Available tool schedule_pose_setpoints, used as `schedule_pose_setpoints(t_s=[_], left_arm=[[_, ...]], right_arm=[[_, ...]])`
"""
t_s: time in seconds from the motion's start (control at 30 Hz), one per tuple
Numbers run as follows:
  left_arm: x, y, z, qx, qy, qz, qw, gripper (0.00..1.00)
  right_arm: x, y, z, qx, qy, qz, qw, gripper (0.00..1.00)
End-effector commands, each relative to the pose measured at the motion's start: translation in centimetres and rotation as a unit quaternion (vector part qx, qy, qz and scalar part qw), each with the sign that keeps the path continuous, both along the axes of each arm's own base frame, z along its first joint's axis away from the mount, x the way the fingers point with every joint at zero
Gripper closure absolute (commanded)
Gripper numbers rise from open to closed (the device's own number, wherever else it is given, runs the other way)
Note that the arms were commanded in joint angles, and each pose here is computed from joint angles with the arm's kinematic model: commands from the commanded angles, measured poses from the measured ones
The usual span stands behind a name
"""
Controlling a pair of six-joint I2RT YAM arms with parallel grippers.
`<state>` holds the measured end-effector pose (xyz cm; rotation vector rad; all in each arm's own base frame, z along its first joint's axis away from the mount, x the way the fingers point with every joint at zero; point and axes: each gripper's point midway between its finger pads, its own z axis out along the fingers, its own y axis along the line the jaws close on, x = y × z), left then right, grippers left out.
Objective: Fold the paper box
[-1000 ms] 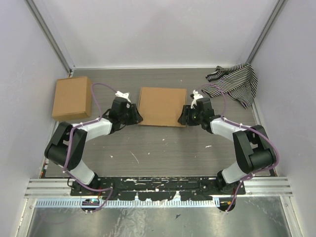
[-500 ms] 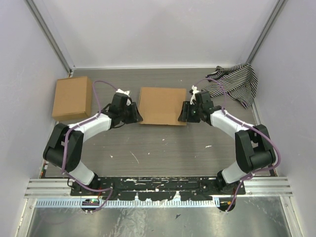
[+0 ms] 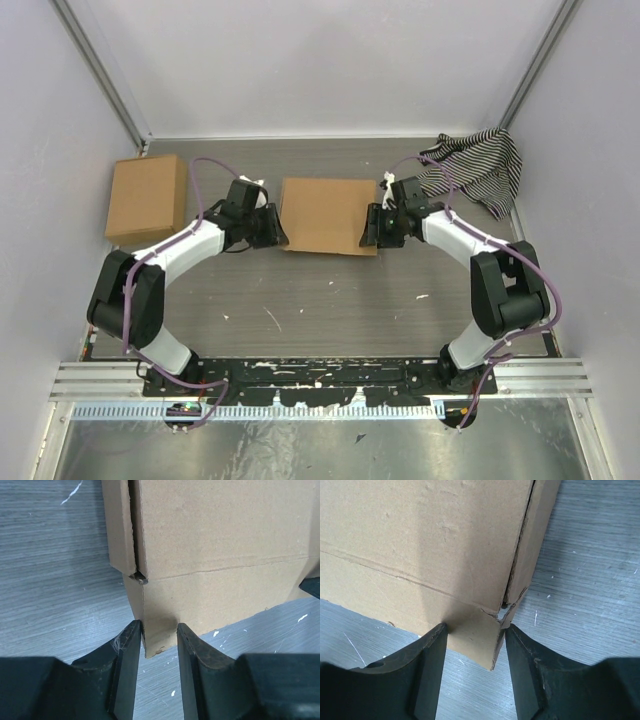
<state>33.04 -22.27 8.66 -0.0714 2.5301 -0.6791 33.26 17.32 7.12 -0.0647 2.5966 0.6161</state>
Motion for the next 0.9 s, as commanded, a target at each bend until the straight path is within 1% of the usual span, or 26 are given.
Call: schedule_pose_setpoints(t_s=[0.0,0.33,0.67,0.87], left_arm=[[-0.4,-1.2,1.8,-0.027,0.007,-0.019,0.999,0.59],[-0.9,0.0,0.6,0.011,0.027,-0.017,0.999,0.58],[-0.5,0.0,0.0,0.018,0.038,-0.015,0.999,0.59],[-0.4,1.0,-0.5,0.049,0.043,-0.007,0.998,0.59]], right_arm=[[0.6,1.3,1.5,0.024,-0.003,0.02,1.0,0.44],[1.0,1.3,1.7,0.029,0.003,0.025,0.999,0.44],[1.1,1.2,0.8,0.03,0.014,0.028,0.999,0.43],[1.0,1.0,0.6,0.026,0.016,0.028,0.999,0.42]])
